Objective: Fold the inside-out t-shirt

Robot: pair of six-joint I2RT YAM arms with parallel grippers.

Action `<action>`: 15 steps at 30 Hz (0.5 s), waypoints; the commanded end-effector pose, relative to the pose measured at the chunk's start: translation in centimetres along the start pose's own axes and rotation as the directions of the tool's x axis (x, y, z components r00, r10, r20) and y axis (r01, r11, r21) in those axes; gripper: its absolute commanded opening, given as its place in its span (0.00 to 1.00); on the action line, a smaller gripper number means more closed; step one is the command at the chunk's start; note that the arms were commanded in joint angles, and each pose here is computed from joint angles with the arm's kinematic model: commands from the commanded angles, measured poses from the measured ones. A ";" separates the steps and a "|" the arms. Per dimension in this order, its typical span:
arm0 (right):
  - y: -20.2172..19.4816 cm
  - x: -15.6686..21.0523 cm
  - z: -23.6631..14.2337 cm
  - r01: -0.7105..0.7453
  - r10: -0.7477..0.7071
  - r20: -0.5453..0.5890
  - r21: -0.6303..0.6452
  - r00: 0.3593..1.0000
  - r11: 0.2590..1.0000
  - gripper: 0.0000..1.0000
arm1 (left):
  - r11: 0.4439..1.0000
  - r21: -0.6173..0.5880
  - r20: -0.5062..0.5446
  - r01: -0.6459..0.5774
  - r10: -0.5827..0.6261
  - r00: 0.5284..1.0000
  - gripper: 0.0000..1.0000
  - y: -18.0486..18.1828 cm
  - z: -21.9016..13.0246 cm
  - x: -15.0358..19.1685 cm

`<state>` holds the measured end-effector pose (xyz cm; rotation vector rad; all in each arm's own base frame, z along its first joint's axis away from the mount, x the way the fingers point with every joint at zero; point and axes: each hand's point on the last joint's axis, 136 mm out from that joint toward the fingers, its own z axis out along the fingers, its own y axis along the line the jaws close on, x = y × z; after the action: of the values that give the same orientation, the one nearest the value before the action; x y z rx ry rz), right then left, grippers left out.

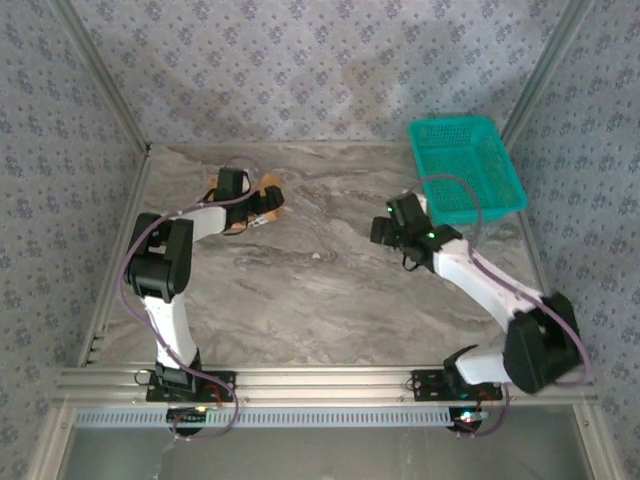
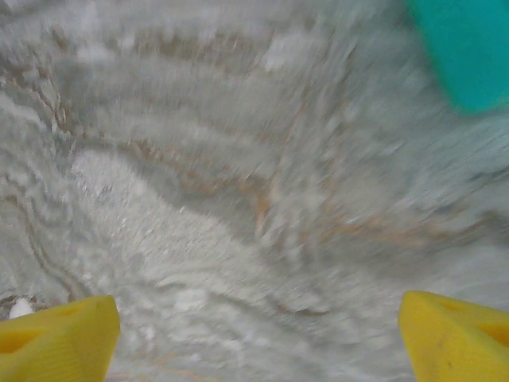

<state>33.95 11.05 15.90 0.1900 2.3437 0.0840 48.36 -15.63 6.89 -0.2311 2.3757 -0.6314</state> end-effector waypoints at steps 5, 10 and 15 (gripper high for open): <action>-8.9 -2.8 -0.2 0.217 -0.310 0.224 0.361 0.924 0.907 1.00 | 0.914 -0.272 0.149 -0.301 0.349 0.925 1.00 -3.6 -9.4 -1.7; -13.3 -1.8 2.7 0.074 -0.175 0.284 0.335 0.943 0.939 1.00 | 0.824 -0.401 0.185 -0.400 0.500 0.846 1.00 -2.8 -13.3 -1.9; -14.9 -2.1 4.9 0.035 -0.161 0.433 0.285 0.887 0.958 1.00 | 0.790 -0.431 0.190 -0.435 0.551 0.813 1.00 0.2 -15.6 -1.2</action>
<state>34.32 -4.97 8.92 0.2623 2.0998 -0.3938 40.30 -12.03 18.99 0.1002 2.0935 -0.0248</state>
